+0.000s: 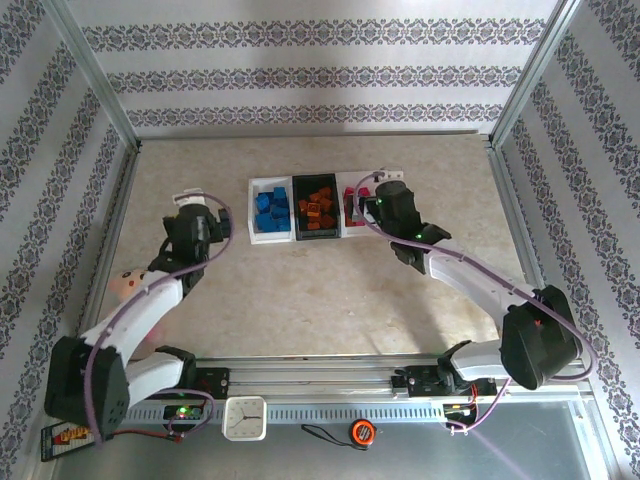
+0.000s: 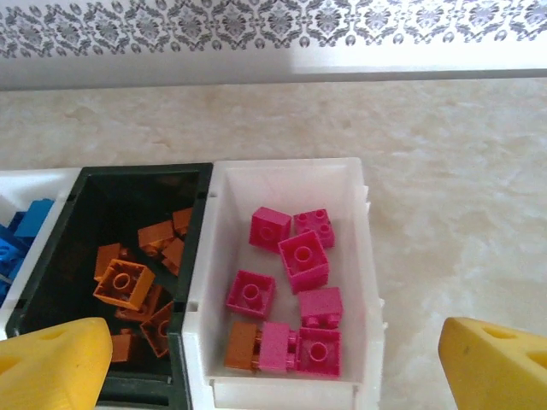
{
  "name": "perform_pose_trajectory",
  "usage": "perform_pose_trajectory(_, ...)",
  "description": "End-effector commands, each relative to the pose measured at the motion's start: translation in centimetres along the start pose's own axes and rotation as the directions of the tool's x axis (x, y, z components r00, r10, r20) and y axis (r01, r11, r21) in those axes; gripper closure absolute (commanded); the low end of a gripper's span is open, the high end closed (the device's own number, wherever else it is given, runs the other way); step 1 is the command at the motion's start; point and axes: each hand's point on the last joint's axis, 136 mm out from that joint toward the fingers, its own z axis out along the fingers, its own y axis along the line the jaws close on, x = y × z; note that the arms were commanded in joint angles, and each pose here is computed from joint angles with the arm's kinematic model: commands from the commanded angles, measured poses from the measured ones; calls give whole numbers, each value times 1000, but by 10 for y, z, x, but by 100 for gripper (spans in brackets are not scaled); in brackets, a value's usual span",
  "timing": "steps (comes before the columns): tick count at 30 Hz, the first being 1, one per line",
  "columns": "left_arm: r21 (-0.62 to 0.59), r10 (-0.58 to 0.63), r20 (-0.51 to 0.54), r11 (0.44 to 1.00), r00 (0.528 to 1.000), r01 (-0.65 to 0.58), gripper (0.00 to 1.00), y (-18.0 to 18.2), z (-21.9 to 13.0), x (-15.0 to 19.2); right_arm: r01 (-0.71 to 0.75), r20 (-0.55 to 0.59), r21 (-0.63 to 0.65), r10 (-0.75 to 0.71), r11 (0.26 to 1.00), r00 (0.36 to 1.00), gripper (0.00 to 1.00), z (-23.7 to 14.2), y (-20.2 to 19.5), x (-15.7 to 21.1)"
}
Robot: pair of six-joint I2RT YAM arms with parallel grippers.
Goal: Sort the legos into containers by color
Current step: Place the lego in the container, then reset both arms
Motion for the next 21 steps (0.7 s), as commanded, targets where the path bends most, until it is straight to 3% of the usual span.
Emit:
perform_pose_trajectory(1,16,78,16,997,997,-78,1,6,28,2,-25,103,63,19,998,995,2,-16,-15,-20)
perform_pose_trajectory(9,80,108,149,989,983,-121,1,2,54,43,-53,149,154,30,987,988,2,-31,-43,-18)
perform_pose_trajectory(16,192,105,202,971,974,-145,1,-15,64,60,-103,194,150,73,983,978,2,-42,-68,-18)
perform_pose_trajectory(17,203,102,151,970,983,-131,1,-14,67,65,-84,210,130,55,988,976,2,-44,-69,-19)
perform_pose_trajectory(19,192,75,132,976,988,-99,1,-7,71,65,-35,236,114,7,993,972,2,-46,-71,-19)
perform_pose_trajectory(21,89,37,147,995,989,-50,1,12,71,63,10,245,149,-47,989,968,2,-47,-79,-18)
